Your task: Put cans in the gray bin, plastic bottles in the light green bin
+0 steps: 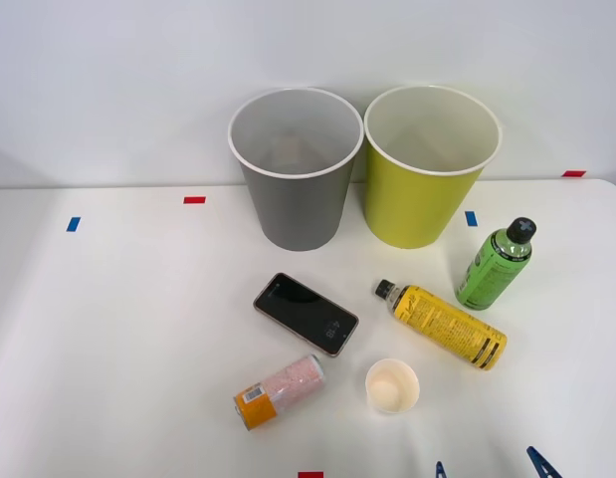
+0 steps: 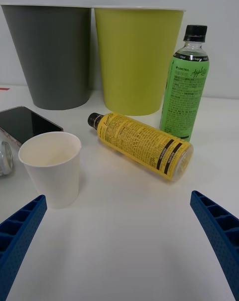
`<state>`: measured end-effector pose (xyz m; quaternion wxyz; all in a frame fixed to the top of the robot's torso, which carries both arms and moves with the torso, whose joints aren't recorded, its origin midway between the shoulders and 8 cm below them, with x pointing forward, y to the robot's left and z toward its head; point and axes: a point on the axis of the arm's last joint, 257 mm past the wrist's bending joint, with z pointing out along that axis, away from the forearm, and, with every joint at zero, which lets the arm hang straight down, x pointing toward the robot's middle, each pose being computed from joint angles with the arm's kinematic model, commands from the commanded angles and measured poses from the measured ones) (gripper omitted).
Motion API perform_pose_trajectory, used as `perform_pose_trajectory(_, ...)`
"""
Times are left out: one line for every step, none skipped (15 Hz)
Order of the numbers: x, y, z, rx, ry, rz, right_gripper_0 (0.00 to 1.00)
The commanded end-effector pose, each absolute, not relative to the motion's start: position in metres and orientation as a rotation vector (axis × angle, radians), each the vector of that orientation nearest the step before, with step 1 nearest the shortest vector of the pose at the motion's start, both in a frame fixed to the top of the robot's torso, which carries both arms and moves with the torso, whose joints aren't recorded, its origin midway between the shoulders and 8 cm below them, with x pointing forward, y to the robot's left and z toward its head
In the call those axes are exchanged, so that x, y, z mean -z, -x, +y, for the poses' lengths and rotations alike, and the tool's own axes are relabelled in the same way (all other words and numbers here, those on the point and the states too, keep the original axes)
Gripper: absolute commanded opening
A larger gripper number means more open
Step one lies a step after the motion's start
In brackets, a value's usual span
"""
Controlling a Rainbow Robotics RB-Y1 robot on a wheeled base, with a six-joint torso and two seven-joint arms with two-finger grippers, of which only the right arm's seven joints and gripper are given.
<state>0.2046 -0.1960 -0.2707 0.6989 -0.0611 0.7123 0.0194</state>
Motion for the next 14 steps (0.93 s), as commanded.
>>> perform_pose_trajectory(0.2707, -0.2047, -0.1960, -0.043, 0.136, 1.587, 1.00)
perform_pose_trajectory(0.2707, -0.2047, -0.1960, -0.043, 0.136, 1.587, 1.00)
perform_pose_trajectory(0.2707, -0.2047, -0.1960, -0.043, 0.136, 1.587, 1.00)
perform_pose_trajectory(0.2707, -0.2047, -0.1960, -0.043, 0.136, 1.587, 1.00)
perform_pose_trajectory(0.2707, -0.2047, -0.1960, -0.043, 0.136, 1.587, 1.00)
perform_pose_trajectory(0.2707, -0.2047, -0.1960, -0.043, 0.136, 1.587, 1.00)
perform_pose_trajectory(0.2707, -0.2047, -0.1960, -0.043, 0.136, 1.587, 1.00)
perform_pose_trajectory(0.2707, -0.2047, -0.1960, -0.043, 0.136, 1.587, 1.00)
perform_pose_trajectory(0.2707, -0.2047, -0.1960, -0.043, 0.136, 1.587, 1.00)
perform_pose_trajectory(0.2707, -0.2047, -0.1960, -0.043, 0.136, 1.587, 1.00)
perform_pose_trajectory(0.2707, -0.2047, -0.1960, -0.043, 0.136, 1.587, 1.00)
perform_pose_trajectory(0.2707, -0.2047, -0.1960, -0.043, 0.136, 1.587, 1.00)
perform_pose_trajectory(0.2707, -0.2047, -0.1960, -0.043, 0.136, 1.587, 1.00)
perform_pose_trajectory(0.2707, -0.2047, -0.1960, -0.043, 0.136, 1.587, 1.00)
